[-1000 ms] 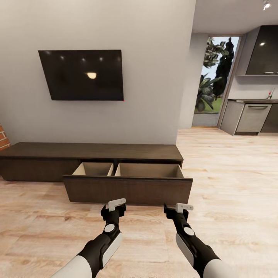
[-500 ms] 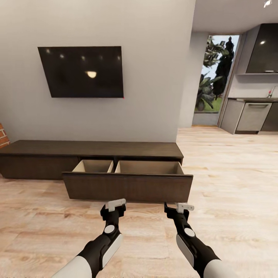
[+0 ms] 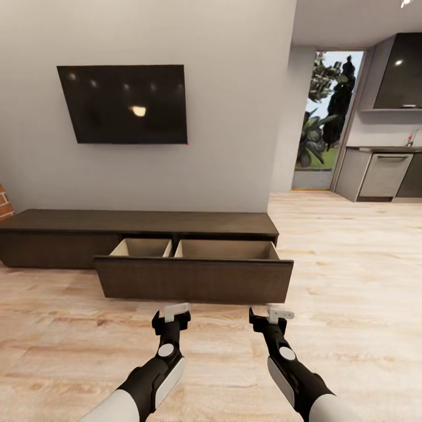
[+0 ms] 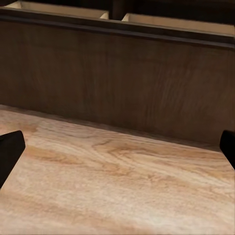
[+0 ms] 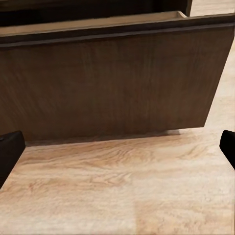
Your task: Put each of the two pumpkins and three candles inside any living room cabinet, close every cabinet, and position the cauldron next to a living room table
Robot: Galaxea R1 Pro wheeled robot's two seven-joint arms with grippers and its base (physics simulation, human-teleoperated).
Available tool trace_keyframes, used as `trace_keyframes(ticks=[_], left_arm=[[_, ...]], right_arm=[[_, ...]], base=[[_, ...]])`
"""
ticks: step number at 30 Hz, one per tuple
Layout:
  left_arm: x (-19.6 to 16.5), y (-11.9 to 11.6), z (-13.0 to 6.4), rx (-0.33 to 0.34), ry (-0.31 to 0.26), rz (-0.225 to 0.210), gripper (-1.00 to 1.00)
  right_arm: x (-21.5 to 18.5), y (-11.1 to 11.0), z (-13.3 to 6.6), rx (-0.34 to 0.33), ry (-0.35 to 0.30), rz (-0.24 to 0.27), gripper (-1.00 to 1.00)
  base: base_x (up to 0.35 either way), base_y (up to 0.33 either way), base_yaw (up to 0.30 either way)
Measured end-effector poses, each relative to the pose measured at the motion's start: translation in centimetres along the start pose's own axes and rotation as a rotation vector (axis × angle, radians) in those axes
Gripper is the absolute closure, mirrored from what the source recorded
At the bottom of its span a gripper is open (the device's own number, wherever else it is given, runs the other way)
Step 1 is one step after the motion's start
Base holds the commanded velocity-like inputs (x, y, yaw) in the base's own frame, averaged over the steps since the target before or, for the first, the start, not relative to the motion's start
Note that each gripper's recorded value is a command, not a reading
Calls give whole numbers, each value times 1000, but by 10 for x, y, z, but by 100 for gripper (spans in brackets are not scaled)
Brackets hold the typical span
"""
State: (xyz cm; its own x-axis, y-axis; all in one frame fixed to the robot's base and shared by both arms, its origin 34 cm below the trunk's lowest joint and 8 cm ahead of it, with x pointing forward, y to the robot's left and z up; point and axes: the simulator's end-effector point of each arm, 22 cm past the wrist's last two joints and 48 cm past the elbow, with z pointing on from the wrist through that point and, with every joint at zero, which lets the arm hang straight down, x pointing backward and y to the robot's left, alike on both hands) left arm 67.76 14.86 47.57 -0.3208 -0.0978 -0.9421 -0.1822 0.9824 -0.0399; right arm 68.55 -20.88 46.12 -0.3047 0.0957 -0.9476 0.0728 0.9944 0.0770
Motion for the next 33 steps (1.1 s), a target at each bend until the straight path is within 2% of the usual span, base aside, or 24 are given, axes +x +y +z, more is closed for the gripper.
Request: trace_keyframes(ticks=[9, 33], left_arm=[[21, -1, 1, 9, -3, 9, -100], [78, 0, 13, 11, 91, 21, -100]], right_arm=[[19, -2, 1, -3, -8, -17, -100], [78, -7, 11, 6, 90, -19, -100]], base=[[0, 0, 0], [0, 0, 0]])
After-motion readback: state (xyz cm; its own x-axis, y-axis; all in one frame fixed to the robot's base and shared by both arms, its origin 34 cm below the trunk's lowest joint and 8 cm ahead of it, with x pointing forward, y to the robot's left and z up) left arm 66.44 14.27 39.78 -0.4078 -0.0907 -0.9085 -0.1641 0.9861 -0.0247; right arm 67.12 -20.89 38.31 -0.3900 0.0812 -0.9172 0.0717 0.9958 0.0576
